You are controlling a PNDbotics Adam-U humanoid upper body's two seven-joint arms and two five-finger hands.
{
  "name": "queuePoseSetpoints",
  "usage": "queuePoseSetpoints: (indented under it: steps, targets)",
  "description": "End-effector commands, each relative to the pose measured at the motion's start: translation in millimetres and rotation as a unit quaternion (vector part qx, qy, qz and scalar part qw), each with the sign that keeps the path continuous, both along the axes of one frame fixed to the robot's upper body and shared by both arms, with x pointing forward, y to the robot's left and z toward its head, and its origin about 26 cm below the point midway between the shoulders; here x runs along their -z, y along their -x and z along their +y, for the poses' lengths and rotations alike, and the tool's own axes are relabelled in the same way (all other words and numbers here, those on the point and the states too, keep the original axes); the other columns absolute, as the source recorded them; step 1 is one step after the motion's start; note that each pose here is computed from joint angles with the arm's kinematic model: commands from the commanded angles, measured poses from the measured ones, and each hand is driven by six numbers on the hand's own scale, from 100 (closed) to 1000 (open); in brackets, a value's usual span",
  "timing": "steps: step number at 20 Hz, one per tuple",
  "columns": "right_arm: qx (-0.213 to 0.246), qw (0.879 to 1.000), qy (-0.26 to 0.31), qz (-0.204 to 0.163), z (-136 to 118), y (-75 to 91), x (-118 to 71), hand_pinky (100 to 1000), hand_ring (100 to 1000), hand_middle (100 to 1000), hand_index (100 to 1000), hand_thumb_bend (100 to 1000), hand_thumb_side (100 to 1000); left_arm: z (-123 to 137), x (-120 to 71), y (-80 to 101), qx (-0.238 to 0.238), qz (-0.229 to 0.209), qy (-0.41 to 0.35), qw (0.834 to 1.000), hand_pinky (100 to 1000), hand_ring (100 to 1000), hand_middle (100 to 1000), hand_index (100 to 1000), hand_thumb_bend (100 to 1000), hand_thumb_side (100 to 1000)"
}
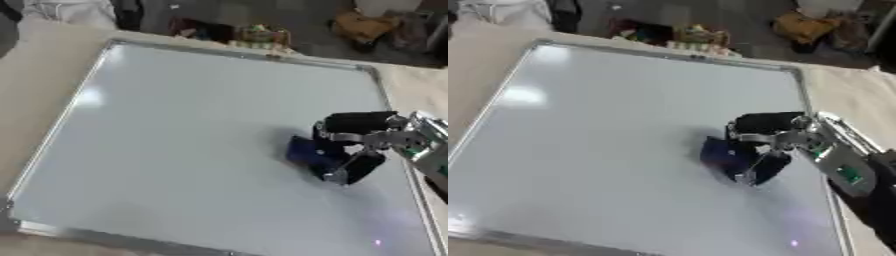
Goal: Wipe the whiteboard clean with a brush.
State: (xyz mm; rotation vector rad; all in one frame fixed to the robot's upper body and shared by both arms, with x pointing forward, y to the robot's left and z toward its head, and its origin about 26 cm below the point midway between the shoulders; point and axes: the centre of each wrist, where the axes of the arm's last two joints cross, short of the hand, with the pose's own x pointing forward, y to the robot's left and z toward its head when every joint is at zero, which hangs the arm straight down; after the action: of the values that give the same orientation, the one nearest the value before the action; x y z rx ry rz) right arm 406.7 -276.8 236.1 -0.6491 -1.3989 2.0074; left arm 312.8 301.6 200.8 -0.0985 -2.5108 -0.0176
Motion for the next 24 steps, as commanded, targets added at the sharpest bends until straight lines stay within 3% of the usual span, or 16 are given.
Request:
queuePoseSetpoints:
  steps: [1,12,16,24]
  targets:
    - [0.032,0.999,0.002,-0.025,-13,-5.8,-6.3,560,612,175,149,100,232,1,-6.2,1.7,0.000,-0.009,-0.011,1.000,673,642,570,627,263,982]
    - [0.104,0.991,0.012,-0.087,-41,-21.2,11.6,558,615,186,159,100,267,2,-5.9,1.8,-0.002,-0.009,-0.011,1.000,673,642,570,627,263,981]
    - [0.106,0.990,0.016,-0.095,-44,-23.6,15.4,566,617,191,162,100,278,2,-5.9,1.9,-0.002,-0.009,-0.010,1.000,674,642,570,628,265,980]
    - [0.155,0.980,0.023,-0.120,-65,-32.3,26.5,561,616,192,164,100,285,2,-6.0,1.7,-0.003,-0.011,-0.008,1.000,674,643,571,629,266,979]
